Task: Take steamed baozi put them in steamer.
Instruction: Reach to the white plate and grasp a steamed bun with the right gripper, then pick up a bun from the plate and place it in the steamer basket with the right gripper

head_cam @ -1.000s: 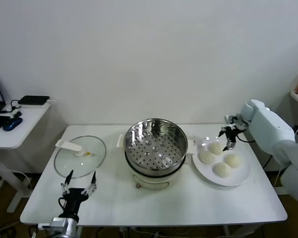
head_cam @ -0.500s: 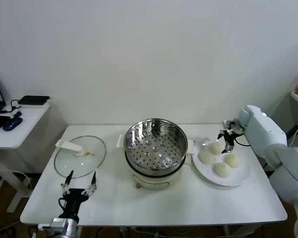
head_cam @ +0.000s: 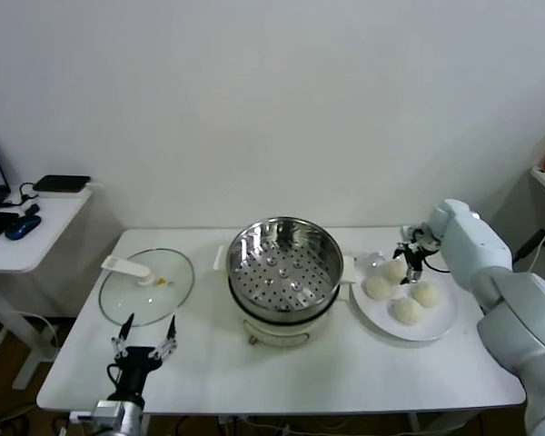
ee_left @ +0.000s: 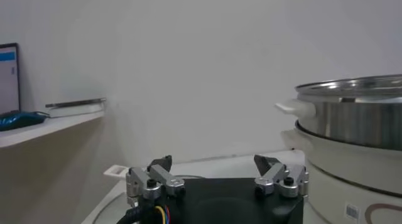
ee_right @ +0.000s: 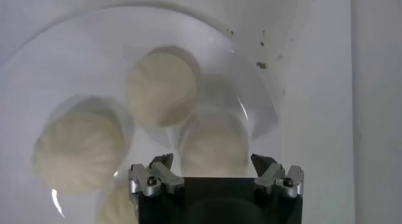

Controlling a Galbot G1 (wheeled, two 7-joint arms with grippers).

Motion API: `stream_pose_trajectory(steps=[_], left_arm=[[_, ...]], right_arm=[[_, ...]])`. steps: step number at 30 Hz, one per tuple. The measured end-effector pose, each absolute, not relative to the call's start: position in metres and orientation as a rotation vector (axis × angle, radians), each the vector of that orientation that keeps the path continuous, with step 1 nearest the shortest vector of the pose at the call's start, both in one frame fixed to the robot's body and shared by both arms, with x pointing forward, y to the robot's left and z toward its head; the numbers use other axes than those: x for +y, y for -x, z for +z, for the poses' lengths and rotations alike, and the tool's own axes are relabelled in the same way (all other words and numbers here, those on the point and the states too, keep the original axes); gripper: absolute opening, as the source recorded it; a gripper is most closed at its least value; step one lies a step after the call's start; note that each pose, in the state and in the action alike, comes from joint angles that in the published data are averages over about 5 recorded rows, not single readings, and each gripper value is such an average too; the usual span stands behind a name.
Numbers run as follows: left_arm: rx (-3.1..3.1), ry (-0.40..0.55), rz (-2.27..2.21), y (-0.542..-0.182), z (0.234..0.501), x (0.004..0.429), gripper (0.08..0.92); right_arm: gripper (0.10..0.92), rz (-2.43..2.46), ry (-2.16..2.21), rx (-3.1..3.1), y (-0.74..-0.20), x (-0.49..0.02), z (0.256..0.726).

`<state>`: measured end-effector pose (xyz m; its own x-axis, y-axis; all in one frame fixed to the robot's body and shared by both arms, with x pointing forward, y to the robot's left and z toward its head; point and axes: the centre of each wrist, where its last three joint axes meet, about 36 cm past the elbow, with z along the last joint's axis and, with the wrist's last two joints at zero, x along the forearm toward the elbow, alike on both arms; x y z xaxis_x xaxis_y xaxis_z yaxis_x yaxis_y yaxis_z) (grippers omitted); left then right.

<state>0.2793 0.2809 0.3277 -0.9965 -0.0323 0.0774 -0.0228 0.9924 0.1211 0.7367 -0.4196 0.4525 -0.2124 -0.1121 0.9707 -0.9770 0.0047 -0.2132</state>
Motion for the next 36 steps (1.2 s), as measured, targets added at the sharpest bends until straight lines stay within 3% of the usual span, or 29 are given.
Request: stream_pose_trajectory(steps=[4,20,36], left_arm=[[-3.056,-0.042,-0.183,-0.279,0.327,0.281,0.823],[-3.054,-0.046,-0.181,-0.277,0.327,0.281,0.823],[-3.053,-0.063,-0.182,-0.274,0.327,0.283,0.823]], right_arm=[[0.820,1.315,-1.183,-1.447,-0.736,-0.420,0.452],[0.663,1.314,-1.179,-1.455,-0.736,-0.421,0.450],[0.662,1.464,-1.245,-1.382,-0.741,-0.420,0.475]])
